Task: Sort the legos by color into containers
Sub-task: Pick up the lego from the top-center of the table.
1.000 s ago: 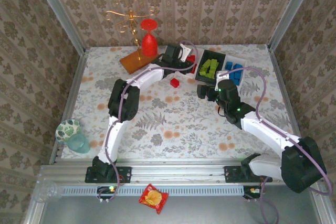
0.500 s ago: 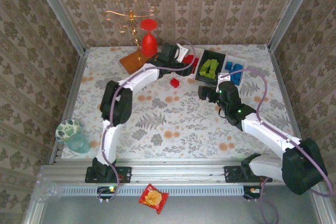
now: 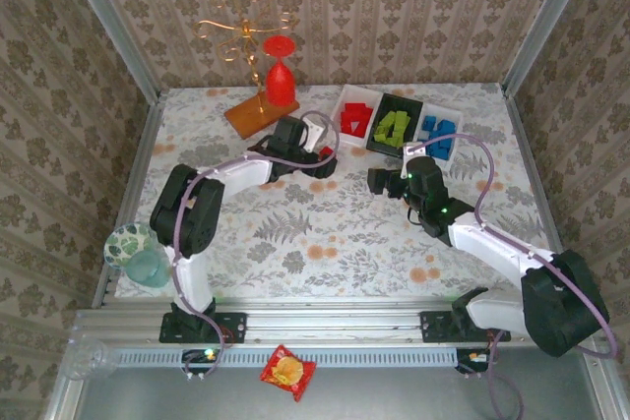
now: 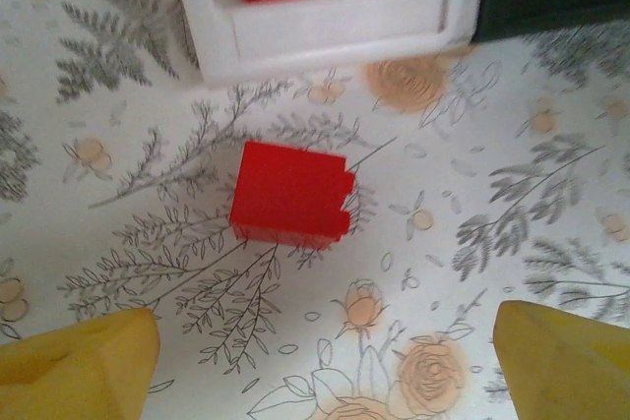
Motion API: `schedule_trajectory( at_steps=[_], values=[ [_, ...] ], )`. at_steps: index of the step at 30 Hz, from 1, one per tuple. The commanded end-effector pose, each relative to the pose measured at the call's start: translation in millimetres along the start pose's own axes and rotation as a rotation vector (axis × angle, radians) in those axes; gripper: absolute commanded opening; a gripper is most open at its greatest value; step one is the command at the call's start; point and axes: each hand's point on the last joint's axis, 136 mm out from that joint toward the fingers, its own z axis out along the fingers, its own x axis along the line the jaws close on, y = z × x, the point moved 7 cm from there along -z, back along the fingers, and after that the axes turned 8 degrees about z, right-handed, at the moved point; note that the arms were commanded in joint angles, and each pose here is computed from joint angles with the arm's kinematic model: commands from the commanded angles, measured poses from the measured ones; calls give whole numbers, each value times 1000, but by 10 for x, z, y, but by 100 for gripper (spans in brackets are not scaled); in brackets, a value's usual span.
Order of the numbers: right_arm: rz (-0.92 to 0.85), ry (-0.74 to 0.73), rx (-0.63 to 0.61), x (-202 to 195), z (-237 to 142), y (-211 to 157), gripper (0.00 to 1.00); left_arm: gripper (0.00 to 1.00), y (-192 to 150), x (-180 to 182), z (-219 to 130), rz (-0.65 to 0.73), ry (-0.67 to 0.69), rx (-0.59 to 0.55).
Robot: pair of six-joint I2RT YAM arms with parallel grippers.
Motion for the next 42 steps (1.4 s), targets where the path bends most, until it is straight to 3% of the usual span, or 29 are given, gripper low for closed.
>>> schedule_trajectory(
  at_steps=[1,8,18,21,26,29,35,38,42],
  values=[
    [7,21,-40,66,-15,112,100,90,8,59,140,29,13,23],
    [6,2,-31,42,-25,95,100,87,32,99,414,37,0,46],
    [12,4,-22,50,3,86,100,63,71,146,700,39,-25,107],
    [11,-5,-21,32,-2,73,100,61,68,139,717,35,-35,109],
    [14,-8,-20,36,6,81,100,48,76,112,648,30,-28,112],
    [15,-7,-22,38,6,86,100,43,187,75,446,14,-21,50],
    [31,-6,-21,45,43,85,100,42,610,-84,-40,-30,-64,-205],
    [40,-2,-23,53,50,90,100,42,765,-93,-45,-56,-79,-274],
    [49,-6,-29,42,34,88,100,41,962,-96,82,-65,-85,-282]
  ],
)
